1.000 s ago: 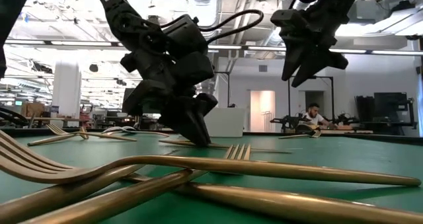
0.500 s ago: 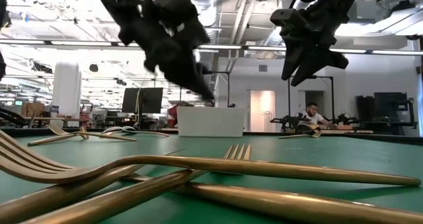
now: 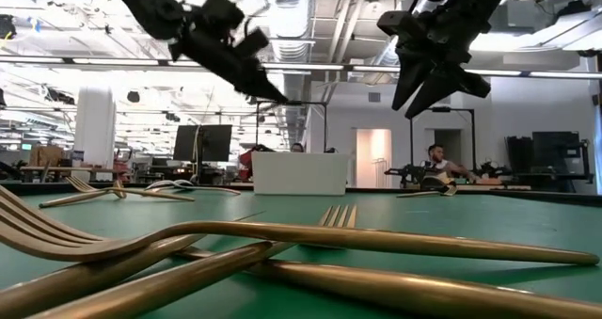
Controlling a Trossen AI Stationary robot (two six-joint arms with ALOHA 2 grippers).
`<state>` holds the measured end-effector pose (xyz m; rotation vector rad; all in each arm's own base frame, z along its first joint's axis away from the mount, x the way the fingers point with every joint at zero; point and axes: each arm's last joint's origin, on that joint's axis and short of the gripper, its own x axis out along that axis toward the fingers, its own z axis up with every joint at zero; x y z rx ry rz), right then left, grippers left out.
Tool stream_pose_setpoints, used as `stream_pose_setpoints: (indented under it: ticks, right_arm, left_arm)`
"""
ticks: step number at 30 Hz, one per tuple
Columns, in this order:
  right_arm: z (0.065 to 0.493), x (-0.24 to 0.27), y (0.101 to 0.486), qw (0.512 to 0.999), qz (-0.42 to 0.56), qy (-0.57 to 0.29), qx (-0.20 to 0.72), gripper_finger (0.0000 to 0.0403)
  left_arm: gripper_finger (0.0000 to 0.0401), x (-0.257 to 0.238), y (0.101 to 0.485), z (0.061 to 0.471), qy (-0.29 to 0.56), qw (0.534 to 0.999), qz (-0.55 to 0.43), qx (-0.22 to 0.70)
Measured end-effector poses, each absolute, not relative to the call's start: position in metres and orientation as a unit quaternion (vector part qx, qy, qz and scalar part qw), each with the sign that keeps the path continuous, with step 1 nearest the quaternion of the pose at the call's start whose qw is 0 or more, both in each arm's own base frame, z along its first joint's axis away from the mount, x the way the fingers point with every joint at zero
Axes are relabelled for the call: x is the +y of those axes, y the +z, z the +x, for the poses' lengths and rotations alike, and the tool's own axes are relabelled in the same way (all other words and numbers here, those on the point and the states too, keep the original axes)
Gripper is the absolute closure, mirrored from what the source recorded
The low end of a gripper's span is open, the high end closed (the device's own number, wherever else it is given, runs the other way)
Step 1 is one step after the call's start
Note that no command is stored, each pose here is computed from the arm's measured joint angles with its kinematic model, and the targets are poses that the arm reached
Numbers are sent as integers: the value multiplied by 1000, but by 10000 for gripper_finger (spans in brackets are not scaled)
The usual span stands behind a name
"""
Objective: Sort silverware by color (type)
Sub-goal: Put the gold table knife into the white bin, then put the gold fork into the transparent bin
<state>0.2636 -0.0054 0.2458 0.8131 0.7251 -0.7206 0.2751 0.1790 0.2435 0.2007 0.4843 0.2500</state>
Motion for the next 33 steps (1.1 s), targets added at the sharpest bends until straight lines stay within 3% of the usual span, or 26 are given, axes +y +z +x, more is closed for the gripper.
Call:
stream_pose_setpoints:
  ticks: [4,10,19,33]
  right_arm:
    - [264,-6,246,789,390,-343,328,262]
    - [264,-4,246,779,411,-350,319,265]
    - [264,-3,246,771,429,-354,311,265]
    - [265,-8,247,773,426,-365,297,224]
  left_arm:
    - [398,207,222,276,134,947,67,284]
    - [399,239,205,287,156,883,40,441]
    - [395,258,229,306,160,877,32,453]
    - [282,253,241,305,140,875,-36,463]
